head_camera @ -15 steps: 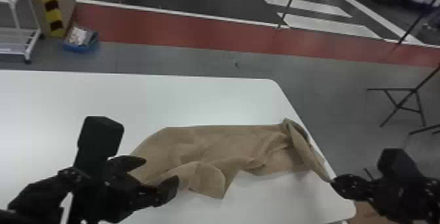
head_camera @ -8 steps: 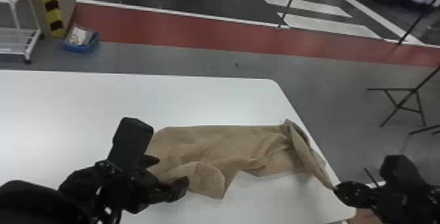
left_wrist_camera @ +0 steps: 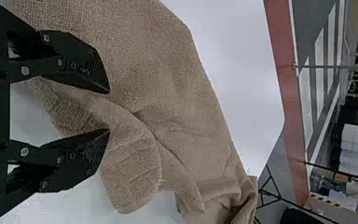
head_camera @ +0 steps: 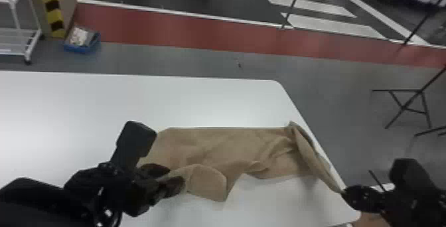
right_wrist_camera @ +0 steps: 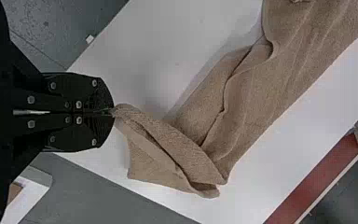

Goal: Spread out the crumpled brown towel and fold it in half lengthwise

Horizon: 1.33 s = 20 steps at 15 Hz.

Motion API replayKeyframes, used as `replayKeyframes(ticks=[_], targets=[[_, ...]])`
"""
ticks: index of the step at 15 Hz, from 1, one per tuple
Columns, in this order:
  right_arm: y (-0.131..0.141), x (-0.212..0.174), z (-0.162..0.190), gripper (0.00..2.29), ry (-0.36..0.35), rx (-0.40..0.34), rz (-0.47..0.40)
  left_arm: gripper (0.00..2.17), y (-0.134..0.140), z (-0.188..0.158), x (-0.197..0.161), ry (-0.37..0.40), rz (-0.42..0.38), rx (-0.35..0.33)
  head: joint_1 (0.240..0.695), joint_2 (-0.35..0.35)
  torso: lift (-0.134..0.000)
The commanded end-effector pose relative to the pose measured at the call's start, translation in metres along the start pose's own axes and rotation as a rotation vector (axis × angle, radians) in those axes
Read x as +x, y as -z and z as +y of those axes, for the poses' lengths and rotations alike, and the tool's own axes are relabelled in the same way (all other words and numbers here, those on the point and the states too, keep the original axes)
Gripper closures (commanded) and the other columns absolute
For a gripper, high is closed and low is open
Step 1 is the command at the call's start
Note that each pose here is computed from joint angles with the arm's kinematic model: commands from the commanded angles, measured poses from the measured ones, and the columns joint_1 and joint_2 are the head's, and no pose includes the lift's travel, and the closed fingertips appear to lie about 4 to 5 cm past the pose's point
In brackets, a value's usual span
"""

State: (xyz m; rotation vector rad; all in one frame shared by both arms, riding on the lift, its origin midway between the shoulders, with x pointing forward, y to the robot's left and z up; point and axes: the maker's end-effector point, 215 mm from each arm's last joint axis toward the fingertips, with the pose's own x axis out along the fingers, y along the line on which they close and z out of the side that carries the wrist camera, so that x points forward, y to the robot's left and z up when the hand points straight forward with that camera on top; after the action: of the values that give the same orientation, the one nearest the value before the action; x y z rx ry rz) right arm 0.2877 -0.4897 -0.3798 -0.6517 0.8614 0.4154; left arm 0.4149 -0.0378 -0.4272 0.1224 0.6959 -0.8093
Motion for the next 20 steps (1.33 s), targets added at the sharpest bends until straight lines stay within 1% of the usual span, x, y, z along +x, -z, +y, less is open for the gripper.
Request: replayKeyframes(ticks=[1, 2, 3, 5, 6, 8, 9, 10, 11, 12, 13, 16, 17, 18, 20], targets=[[0.001, 0.001, 0.001, 1.39, -0.007, 0.003, -0.001, 2.02, -0.013, 0.000, -0.020, 0.010, -0.029, -0.019, 0.695, -0.350, -0.125], [0.001, 0.002, 0.001, 1.39, -0.007, 0.004, -0.001, 2.14, -0.011, 0.002, -0.029, 0.015, -0.026, -0.036, 0.695, -0.350, -0.125], [0.001, 0.002, 0.001, 1.39, -0.007, 0.005, -0.002, 2.14, -0.010, 0.006, -0.039, 0.028, -0.037, -0.049, 0.695, -0.350, -0.125], [-0.002, 0.003, 0.000, 1.39, -0.006, 0.003, -0.007, 2.14, 0.002, 0.015, -0.053, 0.065, -0.033, -0.071, 0.695, -0.350, -0.125], [-0.005, 0.004, -0.001, 1.39, -0.005, 0.002, -0.011, 2.14, 0.006, 0.027, -0.062, 0.054, -0.038, -0.068, 0.695, -0.350, -0.125], [-0.006, 0.004, -0.001, 1.39, -0.007, -0.001, -0.012, 2.14, 0.016, 0.054, -0.080, 0.027, -0.041, -0.092, 0.695, -0.350, -0.125], [-0.006, 0.004, -0.001, 1.39, -0.007, -0.002, -0.012, 2.14, 0.013, 0.059, -0.087, 0.032, -0.055, -0.097, 0.695, -0.350, -0.125], [-0.006, 0.004, -0.001, 1.39, -0.007, -0.001, -0.012, 2.00, 0.010, 0.054, -0.090, 0.043, -0.069, -0.103, 0.695, -0.350, -0.125], [-0.007, 0.005, -0.002, 1.39, -0.006, -0.001, -0.016, 1.25, 0.009, 0.040, -0.087, 0.055, -0.072, -0.099, 0.695, -0.350, -0.125], [-0.008, 0.006, -0.001, 1.39, -0.008, -0.001, -0.019, 0.44, 0.008, 0.026, -0.081, 0.080, -0.069, -0.091, 0.695, -0.350, -0.125], [-0.010, 0.007, 0.000, 1.39, -0.010, -0.001, -0.022, 0.12, 0.005, 0.012, -0.072, 0.100, -0.064, -0.076, 0.695, -0.350, -0.125], [-0.006, 0.005, -0.002, 1.39, -0.005, 0.003, -0.015, 0.15, -0.002, -0.018, -0.050, 0.147, -0.052, -0.058, 0.695, -0.350, -0.125], [-0.005, 0.004, -0.001, 1.39, -0.005, 0.007, -0.013, 0.16, -0.005, -0.024, -0.042, 0.152, -0.048, -0.051, 0.695, -0.350, -0.125], [-0.004, 0.004, -0.001, 1.39, -0.006, 0.007, -0.012, 0.19, -0.009, -0.027, -0.034, 0.152, -0.047, -0.045, 0.695, -0.350, -0.125], [-0.003, 0.005, 0.001, 1.39, -0.008, 0.010, -0.011, 0.20, -0.008, -0.019, -0.020, 0.133, -0.030, -0.025, 0.695, -0.350, -0.125]])
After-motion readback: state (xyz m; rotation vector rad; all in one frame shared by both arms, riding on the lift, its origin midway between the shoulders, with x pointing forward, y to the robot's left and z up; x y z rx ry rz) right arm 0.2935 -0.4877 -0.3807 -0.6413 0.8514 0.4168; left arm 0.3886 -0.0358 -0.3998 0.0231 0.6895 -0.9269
